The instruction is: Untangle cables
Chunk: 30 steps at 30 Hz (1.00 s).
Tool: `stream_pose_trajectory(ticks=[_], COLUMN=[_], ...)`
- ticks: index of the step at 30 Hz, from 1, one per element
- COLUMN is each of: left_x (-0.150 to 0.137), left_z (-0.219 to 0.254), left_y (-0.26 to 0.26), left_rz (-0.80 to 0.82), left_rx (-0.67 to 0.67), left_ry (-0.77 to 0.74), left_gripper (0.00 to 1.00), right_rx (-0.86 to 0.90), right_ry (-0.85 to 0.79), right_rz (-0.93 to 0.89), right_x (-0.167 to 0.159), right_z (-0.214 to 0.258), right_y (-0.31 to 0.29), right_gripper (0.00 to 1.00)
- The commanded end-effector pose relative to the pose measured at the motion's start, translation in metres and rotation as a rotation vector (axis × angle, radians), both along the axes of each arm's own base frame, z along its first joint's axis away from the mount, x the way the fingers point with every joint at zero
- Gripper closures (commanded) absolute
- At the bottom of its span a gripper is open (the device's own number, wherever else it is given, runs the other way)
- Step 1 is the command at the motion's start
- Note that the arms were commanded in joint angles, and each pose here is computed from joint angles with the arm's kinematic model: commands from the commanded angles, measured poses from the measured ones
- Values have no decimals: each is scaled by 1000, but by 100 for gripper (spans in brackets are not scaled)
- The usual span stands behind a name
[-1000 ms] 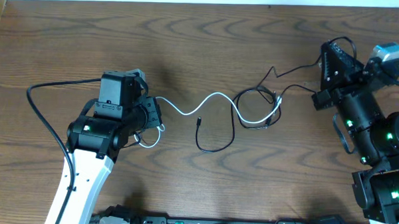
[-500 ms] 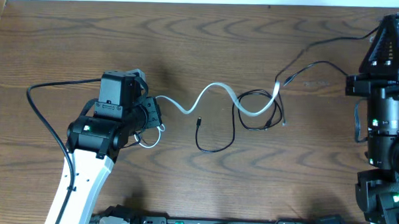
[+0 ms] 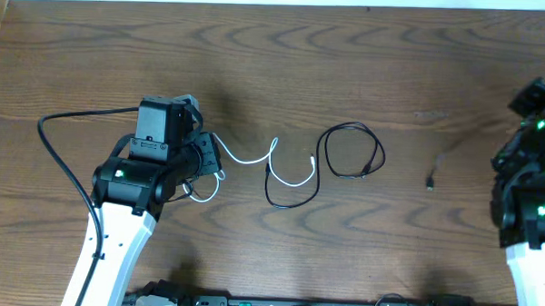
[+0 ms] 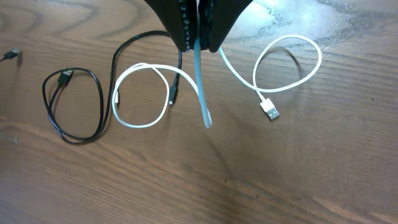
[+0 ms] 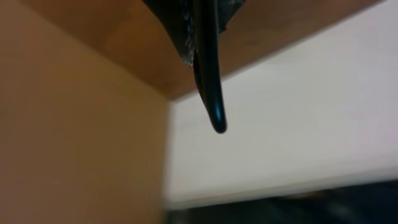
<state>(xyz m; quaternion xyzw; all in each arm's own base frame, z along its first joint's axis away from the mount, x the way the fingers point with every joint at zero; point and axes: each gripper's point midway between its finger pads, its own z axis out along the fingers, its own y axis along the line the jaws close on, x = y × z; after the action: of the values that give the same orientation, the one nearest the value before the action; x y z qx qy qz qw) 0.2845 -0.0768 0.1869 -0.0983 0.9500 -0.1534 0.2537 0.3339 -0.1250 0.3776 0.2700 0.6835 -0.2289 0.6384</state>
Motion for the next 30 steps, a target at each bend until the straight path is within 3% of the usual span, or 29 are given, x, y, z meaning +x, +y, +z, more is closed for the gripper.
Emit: stream_pose_trajectory(ticks=[1,7,10,11,13,15,25,29,30], left_x=[1,2,1,1,1,1,2,1,1], left_z=[0,0,0,0,0,0,0,0,0], left_y=[3,3,3,3,3,3,3,3,3], left_rz=[0,0,0,0,0,0,1,0,0], left_rx=[18,18,18,18,18,18,18,19,18], left_ry=[-2,-3,-2,-2,-2,-2,-3,-2,-2], left_gripper=[93,93,92,93,93,93,93,93,92], right_rx=[-29,1,40,58,96,125,411,618,672], right_ry=[89,194,204,197,194,202,458,559,582], right_rz=[-199,-402,-385,-364,-268,-156,245,463,511], right_x=[-19,-46,-44,-41,-26,-10,15,15,15], right_z=[-16,-47,-59,-62,-70,-78,-170,-210,-219], right_y=[-53,-120,-132,-132,-125,-114,-45,4,16], right_gripper=[99,99,98,93,64,46,40,43,50])
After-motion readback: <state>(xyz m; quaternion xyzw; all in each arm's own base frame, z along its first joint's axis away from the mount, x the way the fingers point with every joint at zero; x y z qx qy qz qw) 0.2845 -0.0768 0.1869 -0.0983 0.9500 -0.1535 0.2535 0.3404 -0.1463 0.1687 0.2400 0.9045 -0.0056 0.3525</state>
